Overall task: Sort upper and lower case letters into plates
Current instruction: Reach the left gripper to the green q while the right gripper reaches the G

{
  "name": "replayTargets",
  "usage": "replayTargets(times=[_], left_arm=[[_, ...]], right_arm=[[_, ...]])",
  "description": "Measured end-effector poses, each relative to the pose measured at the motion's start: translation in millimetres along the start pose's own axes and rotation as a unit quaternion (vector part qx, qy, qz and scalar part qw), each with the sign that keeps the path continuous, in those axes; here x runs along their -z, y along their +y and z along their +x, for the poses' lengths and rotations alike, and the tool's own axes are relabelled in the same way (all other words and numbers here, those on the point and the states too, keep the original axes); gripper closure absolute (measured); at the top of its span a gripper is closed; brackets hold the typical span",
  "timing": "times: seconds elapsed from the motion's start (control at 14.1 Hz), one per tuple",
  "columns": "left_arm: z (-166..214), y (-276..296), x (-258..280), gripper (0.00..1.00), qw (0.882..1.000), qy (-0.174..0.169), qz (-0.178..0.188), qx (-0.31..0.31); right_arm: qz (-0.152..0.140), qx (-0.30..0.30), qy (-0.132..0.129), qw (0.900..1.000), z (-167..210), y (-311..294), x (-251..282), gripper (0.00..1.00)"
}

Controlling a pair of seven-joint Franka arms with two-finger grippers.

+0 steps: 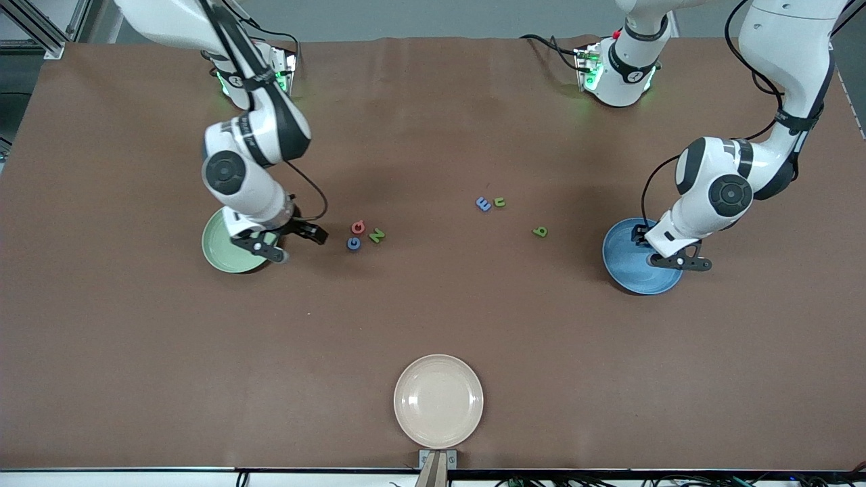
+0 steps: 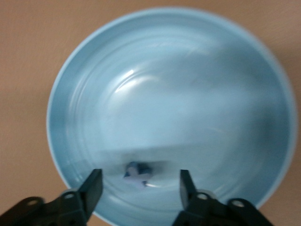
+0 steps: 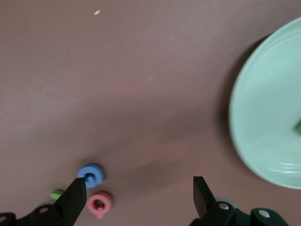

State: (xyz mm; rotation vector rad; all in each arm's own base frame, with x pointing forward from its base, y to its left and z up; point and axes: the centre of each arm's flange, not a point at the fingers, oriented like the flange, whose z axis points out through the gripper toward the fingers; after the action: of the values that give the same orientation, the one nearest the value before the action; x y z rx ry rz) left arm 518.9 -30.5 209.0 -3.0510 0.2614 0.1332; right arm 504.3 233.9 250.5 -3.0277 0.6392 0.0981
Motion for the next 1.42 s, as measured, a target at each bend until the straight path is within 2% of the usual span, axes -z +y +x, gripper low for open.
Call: replayTargets(times=[0.14, 0.35, 0.43, 0.5, 0.64, 0.71, 0.78, 0.85, 0.99, 1.06, 1.21, 1.35, 1.42], left_arm=[[6.0, 29.3, 18.5, 0.01, 1.000, 0.016, -0.002, 0.021], [8.5, 92.7, 40.0, 0.00, 0.991, 0.032, -0.015, 0.130], [7.1, 115.1, 44.2, 0.00, 0.983, 0.034, -0.022, 0.177], [4.9, 136.2, 48.6, 0.00, 0.973, 0.034, -0.029, 0.227], [0.7, 169.7, 53.1, 0.00, 0.941, 0.030, -0.041, 0.333], [-1.2, 183.6, 52.2, 0.00, 0.920, 0.025, -0.045, 0.387], [-3.2, 196.7, 49.0, 0.00, 0.898, 0.018, -0.047, 0.438], [-5.4, 209.4, 44.7, 0.00, 0.877, 0.011, -0.049, 0.478], [-8.6, 230.6, 37.3, 0.00, 0.846, 0.003, -0.059, 0.530], [-9.5, 238.7, 34.3, 0.00, 0.835, 0.001, -0.066, 0.546], [-11.8, 247.8, 26.3, 0.00, 0.828, -0.005, -0.070, 0.557], [-13.8, 249.3, 17.1, 0.00, 0.830, -0.007, -0.064, 0.554], [-14.7, 249.2, 12.6, 0.00, 0.830, -0.007, -0.060, 0.555]], right_arm=[[0.003, -0.018, 0.007, 1.000, -15.9, -25.4, -27.2, 0.00], [0.005, -0.033, 0.012, 0.999, -35.4, -54.0, -58.1, 0.03], [0.006, -0.035, 0.014, 0.999, -39.7, -59.3, -64.8, 0.08], [0.007, -0.035, 0.015, 0.999, -43.0, -63.0, -70.0, 0.08], [0.006, -0.036, 0.016, 0.999, -48.4, -66.0, -78.9, 0.20], [0.004, -0.034, 0.015, 0.999, -50.3, -66.9, -81.7, 0.21], [0.004, -0.034, 0.015, 0.999, -50.6, -67.1, -83.1, 0.30], [0.004, -0.035, 0.016, 0.999, -49.1, -66.7, -82.5, 0.34], [0.004, -0.035, 0.020, 0.999, -45.0, -66.1, -80.8, 0.34], [0.003, -0.034, 0.022, 0.999, -43.0, -65.0, -80.5, 0.34], [0.001, -0.034, 0.024, 0.999, -40.8, -63.4, -80.5, 0.37], [0.001, -0.033, 0.026, 0.999, -39.8, -63.4, -79.1, 0.50], [0.000, -0.032, 0.025, 0.999, -39.9, -63.3, -79.1, 0.50]])
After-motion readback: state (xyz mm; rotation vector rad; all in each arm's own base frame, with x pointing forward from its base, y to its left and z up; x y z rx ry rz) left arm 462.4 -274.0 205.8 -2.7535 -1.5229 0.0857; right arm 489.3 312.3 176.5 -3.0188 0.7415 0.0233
